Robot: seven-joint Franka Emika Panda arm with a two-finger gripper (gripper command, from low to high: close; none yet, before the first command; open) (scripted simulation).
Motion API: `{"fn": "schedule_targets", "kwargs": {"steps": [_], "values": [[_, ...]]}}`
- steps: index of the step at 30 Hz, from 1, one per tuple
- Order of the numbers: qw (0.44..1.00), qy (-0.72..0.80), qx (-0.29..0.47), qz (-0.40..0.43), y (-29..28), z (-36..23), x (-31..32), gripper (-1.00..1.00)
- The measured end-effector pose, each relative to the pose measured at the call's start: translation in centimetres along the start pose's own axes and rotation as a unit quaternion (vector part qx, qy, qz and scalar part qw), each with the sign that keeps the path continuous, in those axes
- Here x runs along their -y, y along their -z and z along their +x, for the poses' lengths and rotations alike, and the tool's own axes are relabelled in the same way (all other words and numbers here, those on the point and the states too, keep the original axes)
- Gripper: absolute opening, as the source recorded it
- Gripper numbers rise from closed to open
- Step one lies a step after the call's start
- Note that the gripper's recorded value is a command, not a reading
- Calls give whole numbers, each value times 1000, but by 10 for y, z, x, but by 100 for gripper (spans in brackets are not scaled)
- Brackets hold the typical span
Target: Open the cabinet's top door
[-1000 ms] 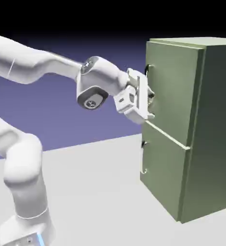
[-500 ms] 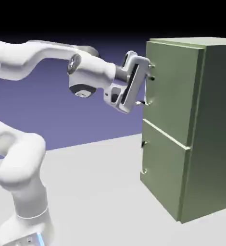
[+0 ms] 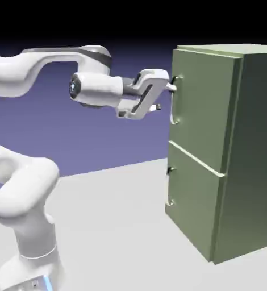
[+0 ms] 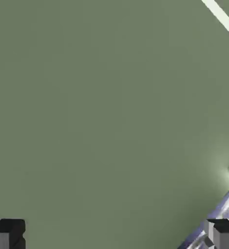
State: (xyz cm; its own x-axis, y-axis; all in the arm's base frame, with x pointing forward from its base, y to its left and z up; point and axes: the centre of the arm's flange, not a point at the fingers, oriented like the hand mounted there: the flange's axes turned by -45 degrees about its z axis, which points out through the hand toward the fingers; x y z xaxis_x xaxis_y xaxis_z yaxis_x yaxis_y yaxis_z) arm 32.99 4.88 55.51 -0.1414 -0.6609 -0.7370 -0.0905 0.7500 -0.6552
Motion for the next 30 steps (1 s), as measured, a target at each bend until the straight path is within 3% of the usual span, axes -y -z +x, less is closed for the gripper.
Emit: {"fn": "schedule_targets", "kwargs": {"steps": [15,21,22,30], "values": [[936,-343,68,46,-18,-8,-69,0],[931,-355,71,47,-59,-12,-67,0],[931,-356,71,47,-69,-13,-65,-100],[932,-348,99,-28,-30,9,-50,-100]]}}
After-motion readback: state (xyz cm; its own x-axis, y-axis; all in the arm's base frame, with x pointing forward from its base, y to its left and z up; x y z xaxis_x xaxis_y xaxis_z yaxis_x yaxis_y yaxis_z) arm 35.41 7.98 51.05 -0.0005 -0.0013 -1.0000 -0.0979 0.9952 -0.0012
